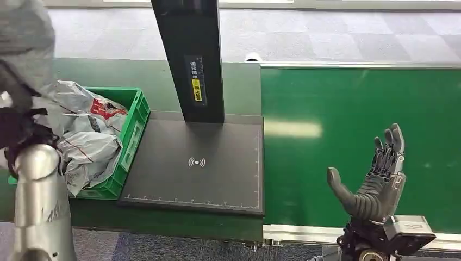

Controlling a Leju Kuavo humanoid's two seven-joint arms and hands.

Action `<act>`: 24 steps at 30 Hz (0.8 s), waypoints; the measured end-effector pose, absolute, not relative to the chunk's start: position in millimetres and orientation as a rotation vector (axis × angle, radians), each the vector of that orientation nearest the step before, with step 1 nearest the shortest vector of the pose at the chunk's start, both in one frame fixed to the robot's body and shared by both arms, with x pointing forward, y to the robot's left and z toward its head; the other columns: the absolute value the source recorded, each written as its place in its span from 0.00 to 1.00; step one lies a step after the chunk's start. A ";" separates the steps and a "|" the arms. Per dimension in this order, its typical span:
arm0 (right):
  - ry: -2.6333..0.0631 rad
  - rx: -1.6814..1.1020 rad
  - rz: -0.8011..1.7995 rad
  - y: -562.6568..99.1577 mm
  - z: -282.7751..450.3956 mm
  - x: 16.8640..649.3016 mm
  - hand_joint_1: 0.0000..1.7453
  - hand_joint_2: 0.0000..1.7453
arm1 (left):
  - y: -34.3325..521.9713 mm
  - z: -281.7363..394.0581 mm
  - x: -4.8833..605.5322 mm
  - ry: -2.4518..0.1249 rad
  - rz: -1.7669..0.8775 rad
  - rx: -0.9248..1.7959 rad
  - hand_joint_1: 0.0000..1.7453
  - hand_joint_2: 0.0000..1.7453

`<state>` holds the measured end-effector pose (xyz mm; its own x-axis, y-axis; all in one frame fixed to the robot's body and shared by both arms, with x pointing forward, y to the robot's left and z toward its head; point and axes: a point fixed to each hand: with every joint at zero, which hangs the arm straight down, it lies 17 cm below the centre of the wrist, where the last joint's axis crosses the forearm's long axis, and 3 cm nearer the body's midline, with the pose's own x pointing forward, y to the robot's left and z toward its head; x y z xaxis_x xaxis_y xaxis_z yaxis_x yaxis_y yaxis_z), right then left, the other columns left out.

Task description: Moved the parcel from conveyor to table for the left to box.

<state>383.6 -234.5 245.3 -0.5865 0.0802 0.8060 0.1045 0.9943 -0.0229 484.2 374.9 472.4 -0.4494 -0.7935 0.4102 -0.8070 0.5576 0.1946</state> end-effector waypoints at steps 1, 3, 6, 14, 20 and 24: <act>-2.203 -0.121 -0.028 -233.2 246.3 384.1 0.00 1.00 | 388.1 453.6 519.2 -2.192 -0.085 1.370 1.00 1.00; -2.197 -0.111 -0.021 -231.8 245.1 384.5 0.00 1.00 | 410.2 427.6 553.4 -2.023 -0.176 1.420 1.00 1.00; -2.186 -0.105 -0.010 -231.0 242.2 386.9 0.00 1.00 | 434.9 391.9 589.6 -1.823 -0.272 1.443 1.00 1.00; -2.165 -0.098 0.015 -230.0 232.3 391.6 0.00 1.00 | 462.9 263.2 631.4 -1.292 -0.623 1.312 1.00 1.00; -2.155 -0.092 0.032 -227.5 228.3 396.0 0.00 1.00 | 467.3 214.7 630.8 -1.118 -0.758 1.199 0.99 1.00; -2.141 -0.083 0.040 -224.7 224.2 398.8 0.00 1.00 | 470.3 202.2 628.0 -1.060 -0.813 1.200 0.98 1.00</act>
<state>398.8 -224.7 224.2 -0.5390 0.0754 0.8389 0.0438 0.9971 -0.0614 628.0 470.3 202.2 0.3229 -0.9238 0.2055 -0.0413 0.2032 0.9783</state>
